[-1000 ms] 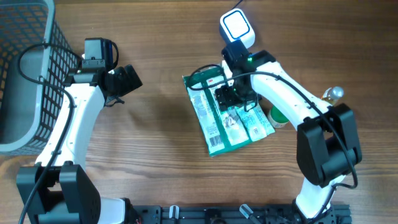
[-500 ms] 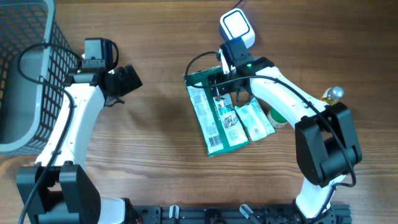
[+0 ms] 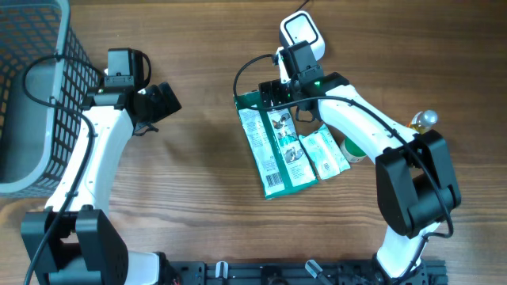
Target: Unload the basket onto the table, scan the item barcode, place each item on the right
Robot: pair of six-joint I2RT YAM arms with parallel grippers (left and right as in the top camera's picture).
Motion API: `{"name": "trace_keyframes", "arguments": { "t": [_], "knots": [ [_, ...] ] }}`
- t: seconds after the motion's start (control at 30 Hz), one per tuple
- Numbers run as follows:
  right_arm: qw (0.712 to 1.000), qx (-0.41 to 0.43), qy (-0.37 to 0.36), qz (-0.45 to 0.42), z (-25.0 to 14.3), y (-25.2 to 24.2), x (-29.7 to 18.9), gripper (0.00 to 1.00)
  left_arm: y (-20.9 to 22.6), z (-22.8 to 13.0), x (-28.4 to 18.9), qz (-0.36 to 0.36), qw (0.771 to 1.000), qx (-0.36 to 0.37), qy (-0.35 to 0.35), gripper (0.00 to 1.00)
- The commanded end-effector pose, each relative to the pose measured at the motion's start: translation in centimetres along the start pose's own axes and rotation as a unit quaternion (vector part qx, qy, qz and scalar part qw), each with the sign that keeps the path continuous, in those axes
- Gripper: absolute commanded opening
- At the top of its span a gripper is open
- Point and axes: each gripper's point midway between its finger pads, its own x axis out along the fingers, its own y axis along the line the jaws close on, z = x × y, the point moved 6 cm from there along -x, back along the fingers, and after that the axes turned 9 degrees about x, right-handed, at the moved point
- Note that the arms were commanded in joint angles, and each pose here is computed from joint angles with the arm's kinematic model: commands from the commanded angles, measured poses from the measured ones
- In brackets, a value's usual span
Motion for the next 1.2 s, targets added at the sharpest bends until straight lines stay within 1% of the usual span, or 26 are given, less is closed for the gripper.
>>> {"name": "trace_keyframes", "arguments": {
  "t": [0.0, 0.1, 0.13, 0.2, 0.37, 0.5, 0.57, 0.63, 0.7, 0.77, 0.83, 0.9, 1.07, 1.17],
  "knots": [
    [0.998, -0.007, -0.055, 0.018, 1.8, 1.8, -4.3, 1.00, 0.2, -0.1, 0.3, 0.005, 1.000, 0.008, 0.004, 1.00],
    [0.992, -0.010, -0.120, 0.043, 3.9, 2.8, -10.0, 1.00, 0.2, -0.1, 0.3, 0.005, 1.000, 0.008, 0.004, 1.00],
    [0.986, -0.011, -0.154, 0.055, 4.6, 3.2, -13.1, 1.00, 0.2, -0.1, 0.3, 0.005, 1.000, 0.008, 0.004, 1.00],
    [0.978, -0.012, -0.196, 0.071, 5.3, 3.6, -17.0, 1.00, 0.2, -0.1, 0.3, 0.005, 1.000, 0.008, 0.004, 1.00],
    [0.953, -0.014, -0.285, 0.103, 5.5, 3.9, -25.5, 1.00, 0.2, -0.1, 0.3, 0.005, 1.000, 0.008, 0.004, 1.00],
    [0.934, -0.015, -0.337, 0.122, 4.9, 3.8, -30.7, 1.00, 0.2, -0.1, 0.3, 0.005, 1.000, 0.008, 0.004, 1.00],
    [0.921, -0.016, -0.367, 0.133, 3.7, 3.4, -34.4, 1.00, 0.2, -0.1, 0.3, 0.005, 1.000, 0.008, 0.004, 1.00],
    [0.913, -0.029, -0.391, 0.111, 2.8, 2.6, -36.6, 1.00, 0.2, -0.1, 0.3, 0.005, 1.000, 0.008, 0.004, 1.00],
    [0.910, -0.036, -0.403, 0.089, 1.5, 1.5, -38.5, 1.00, 0.2, -0.1, 0.3, 0.005, 1.000, 0.008, 0.004, 1.00],
    [0.914, -0.025, -0.400, 0.064, -1.1, -0.1, -40.4, 1.00, 0.2, -0.1, 0.3, 0.005, 1.000, 0.008, 0.004, 1.00],
    [0.919, -0.020, -0.390, 0.047, -3.5, -1.2, -41.5, 1.00, 0.2, -0.1, 0.3, 0.005, 1.000, 0.008, 0.004, 1.00],
    [0.920, -0.019, -0.389, 0.050, -5.7, -1.9, -42.9, 1.00, 0.2, -0.1, 0.3, 0.005, 1.000, 0.008, 0.004, 1.00],
    [0.890, -0.025, -0.446, 0.091, -9.9, -2.6, -47.0, 1.00, 0.2, -0.1, 0.3, 0.005, 1.000, 0.008, 0.004, 1.00],
    [0.880, -0.012, -0.468, 0.080, -12.1, -3.8, -47.0, 1.00, 0.2, -0.1, 0.3, 0.005, 1.000, 0.008, 0.004, 1.00]
  ]
}}
